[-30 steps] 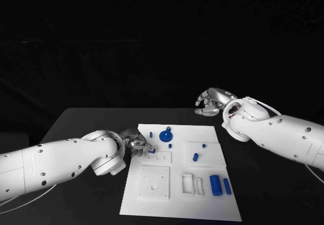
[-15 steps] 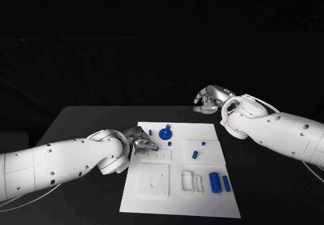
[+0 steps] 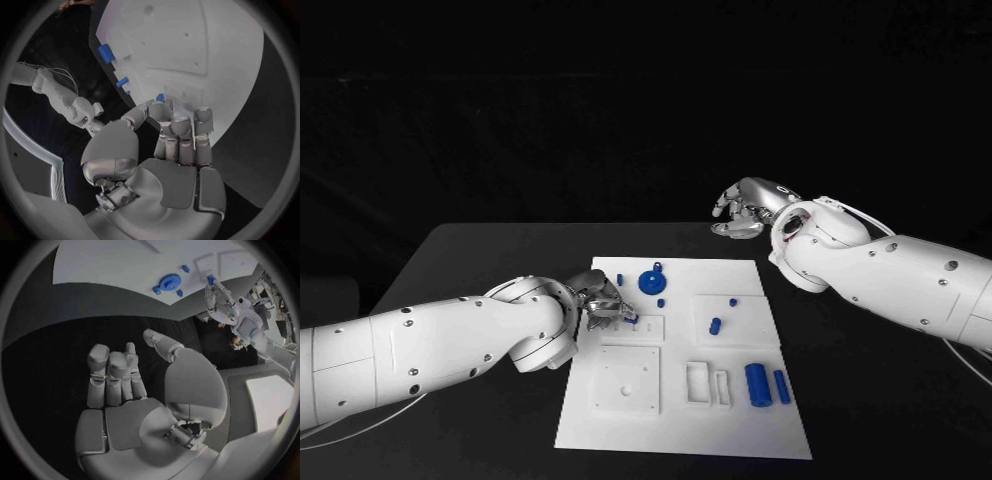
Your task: Assemble the parts on the task board
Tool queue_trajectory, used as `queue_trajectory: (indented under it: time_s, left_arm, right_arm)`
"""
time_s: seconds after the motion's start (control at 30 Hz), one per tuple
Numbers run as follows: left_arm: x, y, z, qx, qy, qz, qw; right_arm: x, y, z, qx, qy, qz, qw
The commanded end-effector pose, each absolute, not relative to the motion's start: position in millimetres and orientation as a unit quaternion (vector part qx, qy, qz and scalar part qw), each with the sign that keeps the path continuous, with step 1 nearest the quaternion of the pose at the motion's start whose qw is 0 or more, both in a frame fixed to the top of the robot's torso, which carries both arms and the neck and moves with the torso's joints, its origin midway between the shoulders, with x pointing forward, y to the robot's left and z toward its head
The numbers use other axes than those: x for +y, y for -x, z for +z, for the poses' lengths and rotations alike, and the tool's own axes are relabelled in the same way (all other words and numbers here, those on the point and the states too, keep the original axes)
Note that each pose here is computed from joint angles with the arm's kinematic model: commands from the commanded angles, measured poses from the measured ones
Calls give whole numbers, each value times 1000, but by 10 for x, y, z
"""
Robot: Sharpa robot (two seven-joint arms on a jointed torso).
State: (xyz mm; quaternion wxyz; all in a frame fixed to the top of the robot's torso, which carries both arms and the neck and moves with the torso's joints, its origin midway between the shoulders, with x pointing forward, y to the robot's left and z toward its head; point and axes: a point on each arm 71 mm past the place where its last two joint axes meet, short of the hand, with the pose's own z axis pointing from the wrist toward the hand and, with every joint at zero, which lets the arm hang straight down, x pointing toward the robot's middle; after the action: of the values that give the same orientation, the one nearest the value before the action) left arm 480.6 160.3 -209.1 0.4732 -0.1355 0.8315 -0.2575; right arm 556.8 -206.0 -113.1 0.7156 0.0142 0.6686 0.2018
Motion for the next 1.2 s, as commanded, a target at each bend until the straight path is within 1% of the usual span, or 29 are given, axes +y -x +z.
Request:
queue_trajectory:
  time_s: [0.03,0.23,0.57,0.83,1.2]
  left_arm:
    - [1563,-4785,-2105,840,113,-254,466]
    - [1558,-4773,-2136,848,105,-252,455]
    - [1561,-4796,-2150,844,107,-250,461]
    - [1536,-4782,-2181,846,105,-252,458]
    - [1543,-4780,-2171,840,108,-255,467]
  right_arm:
    - [-2045,-5566,-1125,669,-9,202,715]
    - [-2043,-5564,-1125,670,-9,202,714]
    - [-2040,-5558,-1123,670,-9,203,714]
    - [-2039,-5556,-1123,670,-9,203,714]
    - [-2039,-5556,-1124,670,-9,203,714]
